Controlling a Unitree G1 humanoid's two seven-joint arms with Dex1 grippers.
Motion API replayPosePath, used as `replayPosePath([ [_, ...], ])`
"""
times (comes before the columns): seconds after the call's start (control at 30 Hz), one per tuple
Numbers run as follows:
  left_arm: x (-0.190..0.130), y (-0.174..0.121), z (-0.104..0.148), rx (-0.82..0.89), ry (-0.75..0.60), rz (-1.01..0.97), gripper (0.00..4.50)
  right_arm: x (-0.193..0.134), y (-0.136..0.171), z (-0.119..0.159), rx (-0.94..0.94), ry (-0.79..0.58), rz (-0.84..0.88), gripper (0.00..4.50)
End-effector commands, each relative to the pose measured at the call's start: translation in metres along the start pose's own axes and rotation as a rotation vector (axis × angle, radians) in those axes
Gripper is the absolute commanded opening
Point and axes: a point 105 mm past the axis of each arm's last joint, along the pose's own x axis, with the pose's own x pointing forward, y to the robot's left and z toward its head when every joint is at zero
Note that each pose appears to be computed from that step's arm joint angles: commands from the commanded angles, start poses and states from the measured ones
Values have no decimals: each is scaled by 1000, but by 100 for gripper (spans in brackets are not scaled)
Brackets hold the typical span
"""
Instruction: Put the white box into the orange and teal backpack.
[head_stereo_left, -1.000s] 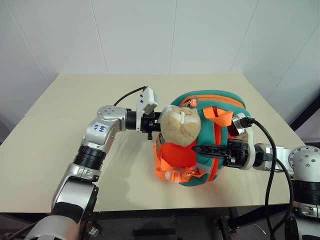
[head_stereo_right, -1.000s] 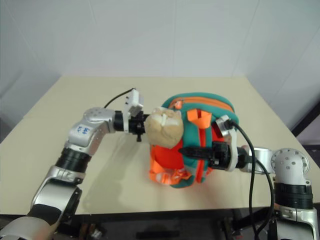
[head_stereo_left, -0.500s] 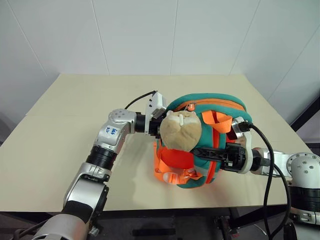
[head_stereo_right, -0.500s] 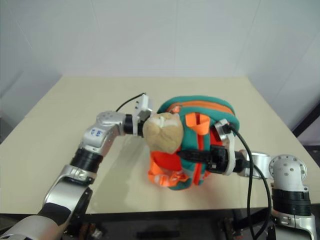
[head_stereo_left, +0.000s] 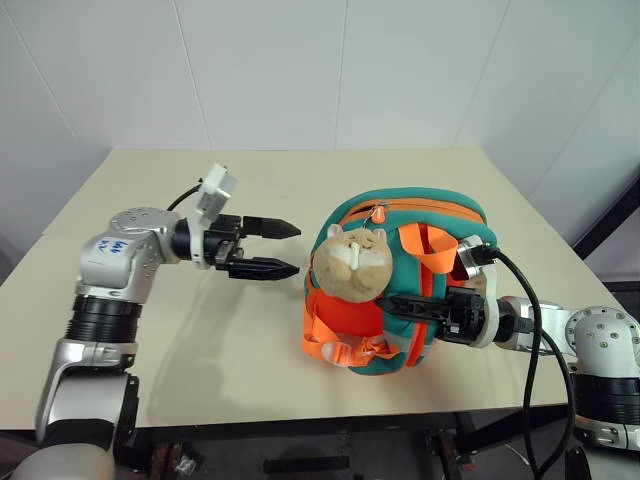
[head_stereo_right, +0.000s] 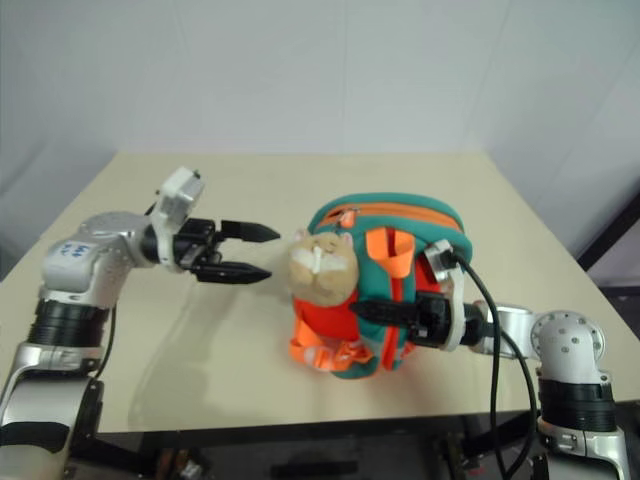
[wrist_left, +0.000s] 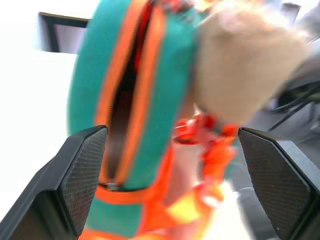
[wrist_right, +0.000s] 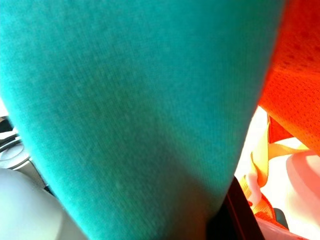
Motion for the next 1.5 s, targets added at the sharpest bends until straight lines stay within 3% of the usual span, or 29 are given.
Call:
replayPosePath([
  [0.03, 7, -21, 18, 13, -57, -81, 446, 1, 4, 1, -13, 2, 31, 8],
  [0.47, 61, -21, 1, 89, -41, -95, 446, 4, 6, 1, -16, 10, 43, 8],
  [0.67, 81, -24, 10, 96, -118, -139, 446, 5, 6, -1, -15, 4, 46, 8],
  [0.87, 79, -35, 21, 69, -178, -220, 446, 5, 6, -2, -14, -4, 42, 8],
  [1.23, 52, -34, 21, 108, -89, -155, 446, 6, 6, -3, -11, -5, 38, 8],
  [1.5, 50, -49, 28, 80, -106, -213, 446, 8, 5, -2, -8, 0, 44, 8],
])
